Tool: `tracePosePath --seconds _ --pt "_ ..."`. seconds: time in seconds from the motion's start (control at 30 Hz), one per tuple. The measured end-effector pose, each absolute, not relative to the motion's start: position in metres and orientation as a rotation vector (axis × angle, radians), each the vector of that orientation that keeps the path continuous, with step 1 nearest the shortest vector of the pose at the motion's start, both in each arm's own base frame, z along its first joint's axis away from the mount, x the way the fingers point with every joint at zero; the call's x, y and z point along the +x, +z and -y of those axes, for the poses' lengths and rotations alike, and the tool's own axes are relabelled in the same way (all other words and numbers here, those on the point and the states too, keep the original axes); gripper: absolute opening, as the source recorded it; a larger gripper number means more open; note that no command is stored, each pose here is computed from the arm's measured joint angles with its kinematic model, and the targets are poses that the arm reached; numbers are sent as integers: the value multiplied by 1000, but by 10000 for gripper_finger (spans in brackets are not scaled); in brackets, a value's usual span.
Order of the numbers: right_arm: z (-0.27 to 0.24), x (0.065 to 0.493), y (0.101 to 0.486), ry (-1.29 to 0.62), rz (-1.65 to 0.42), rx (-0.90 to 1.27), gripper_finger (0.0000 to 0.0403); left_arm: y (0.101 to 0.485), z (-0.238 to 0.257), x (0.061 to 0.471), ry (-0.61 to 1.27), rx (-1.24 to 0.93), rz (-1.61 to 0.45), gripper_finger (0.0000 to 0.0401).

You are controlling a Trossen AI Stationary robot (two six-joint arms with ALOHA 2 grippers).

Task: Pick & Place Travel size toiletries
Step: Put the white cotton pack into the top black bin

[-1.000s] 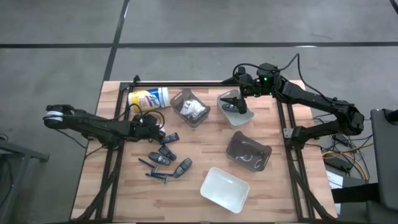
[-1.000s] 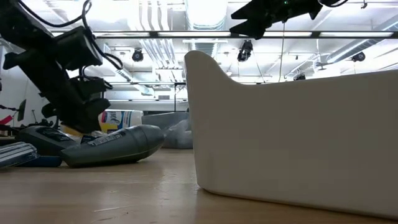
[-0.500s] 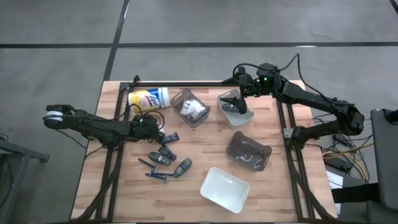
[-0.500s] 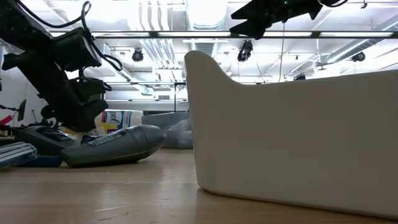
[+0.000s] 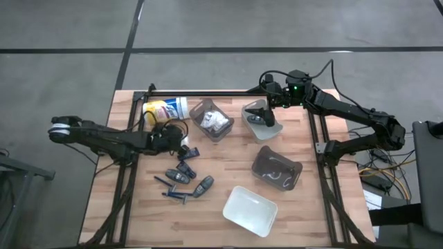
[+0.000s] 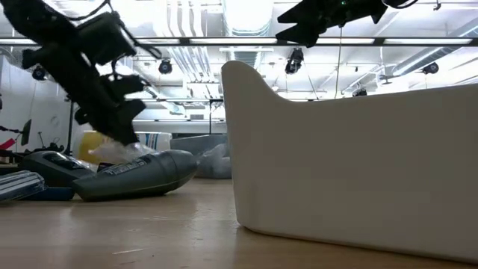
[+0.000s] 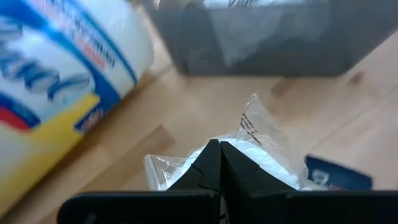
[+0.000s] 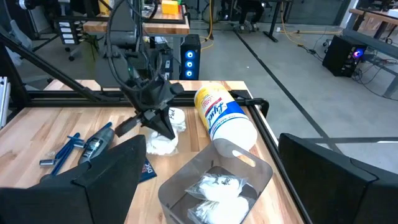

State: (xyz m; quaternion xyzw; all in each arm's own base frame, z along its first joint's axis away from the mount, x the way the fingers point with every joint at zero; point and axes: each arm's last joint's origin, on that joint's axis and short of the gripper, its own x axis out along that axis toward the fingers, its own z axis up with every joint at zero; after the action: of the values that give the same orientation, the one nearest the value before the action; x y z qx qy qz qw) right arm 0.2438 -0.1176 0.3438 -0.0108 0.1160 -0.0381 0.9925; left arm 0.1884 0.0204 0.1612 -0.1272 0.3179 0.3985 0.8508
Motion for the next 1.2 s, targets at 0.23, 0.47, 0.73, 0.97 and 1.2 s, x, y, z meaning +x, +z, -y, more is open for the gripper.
tracePosePath --seconds 0.23,0.47,0.73,0.97,1.2 --pt "118 244 344 -76 -233 -22 364 185 -21 202 800 -186 -634 1" --pt "118 244 344 -76 -233 -22 364 208 -22 212 787 -106 -593 1" --pt "118 244 344 -76 -233 -22 363 228 -23 219 800 -6 -563 1" --pt "118 244 344 -76 -233 -22 364 240 -27 223 822 50 -529 1" --pt "118 244 344 -76 -233 -22 364 250 -39 228 841 101 -449 2"
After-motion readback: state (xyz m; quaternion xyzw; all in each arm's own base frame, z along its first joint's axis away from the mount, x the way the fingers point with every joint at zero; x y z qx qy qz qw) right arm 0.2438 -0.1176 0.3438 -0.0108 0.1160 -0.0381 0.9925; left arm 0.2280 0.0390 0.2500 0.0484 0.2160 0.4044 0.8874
